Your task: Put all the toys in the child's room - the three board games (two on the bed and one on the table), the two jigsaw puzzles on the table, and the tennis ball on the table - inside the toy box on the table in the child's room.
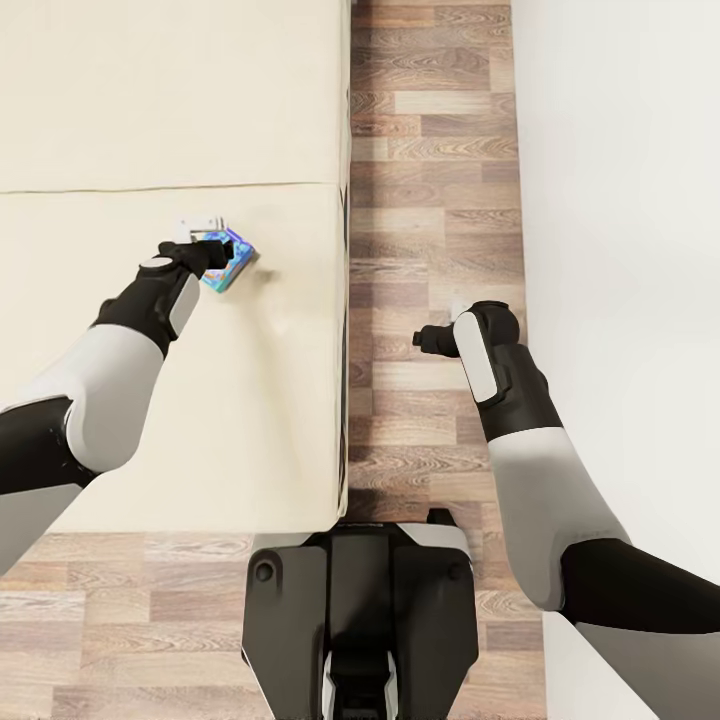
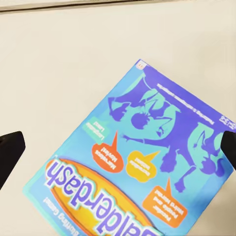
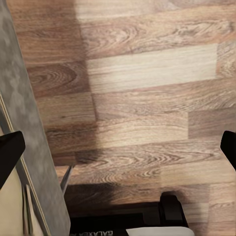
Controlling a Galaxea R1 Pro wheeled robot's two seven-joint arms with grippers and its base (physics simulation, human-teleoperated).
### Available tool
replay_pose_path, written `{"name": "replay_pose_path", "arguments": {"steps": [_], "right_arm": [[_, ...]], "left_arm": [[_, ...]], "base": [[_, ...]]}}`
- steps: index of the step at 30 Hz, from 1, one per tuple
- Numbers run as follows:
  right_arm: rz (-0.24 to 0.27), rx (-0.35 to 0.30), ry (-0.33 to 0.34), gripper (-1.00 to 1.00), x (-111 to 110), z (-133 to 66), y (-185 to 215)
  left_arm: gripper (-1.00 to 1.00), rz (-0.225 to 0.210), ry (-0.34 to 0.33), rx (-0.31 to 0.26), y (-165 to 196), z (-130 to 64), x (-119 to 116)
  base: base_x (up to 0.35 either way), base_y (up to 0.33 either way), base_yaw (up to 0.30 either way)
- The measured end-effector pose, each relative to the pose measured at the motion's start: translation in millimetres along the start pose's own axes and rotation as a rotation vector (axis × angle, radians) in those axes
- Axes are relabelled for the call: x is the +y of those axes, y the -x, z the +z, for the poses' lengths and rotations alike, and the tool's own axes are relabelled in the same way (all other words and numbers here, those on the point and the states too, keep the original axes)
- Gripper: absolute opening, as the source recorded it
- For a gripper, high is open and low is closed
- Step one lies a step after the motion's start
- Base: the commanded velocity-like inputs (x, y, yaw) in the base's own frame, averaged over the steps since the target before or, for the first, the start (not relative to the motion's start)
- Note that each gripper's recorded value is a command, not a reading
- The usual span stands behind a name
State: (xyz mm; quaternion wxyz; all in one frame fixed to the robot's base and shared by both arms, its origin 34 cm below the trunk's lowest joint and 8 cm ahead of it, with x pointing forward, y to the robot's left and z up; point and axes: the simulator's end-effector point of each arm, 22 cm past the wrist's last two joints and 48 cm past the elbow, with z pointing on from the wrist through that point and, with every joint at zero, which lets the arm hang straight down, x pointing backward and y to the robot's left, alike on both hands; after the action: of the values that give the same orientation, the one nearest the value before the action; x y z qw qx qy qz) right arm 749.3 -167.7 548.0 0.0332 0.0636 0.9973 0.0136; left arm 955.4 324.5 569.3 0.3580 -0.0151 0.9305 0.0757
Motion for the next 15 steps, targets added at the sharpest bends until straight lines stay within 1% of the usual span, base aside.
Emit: {"name": "replay_pose_path", "arguments": {"steps": [7,15], "right_arm": [[-0.001,0.009,-0.002,1.0,-0.9,5.3,-4.8],[-0.002,0.01,-0.003,1.0,-0.8,6.1,-5.5]], "left_arm": [[1.0,-0.003,0.006,-0.027,10.0,1.5,2.6],[1.0,-0.002,0.004,-0.032,13.0,1.6,2.6]], "base": [[0.0,0.0,0.0],[0.0,0.0,0.0]]}}
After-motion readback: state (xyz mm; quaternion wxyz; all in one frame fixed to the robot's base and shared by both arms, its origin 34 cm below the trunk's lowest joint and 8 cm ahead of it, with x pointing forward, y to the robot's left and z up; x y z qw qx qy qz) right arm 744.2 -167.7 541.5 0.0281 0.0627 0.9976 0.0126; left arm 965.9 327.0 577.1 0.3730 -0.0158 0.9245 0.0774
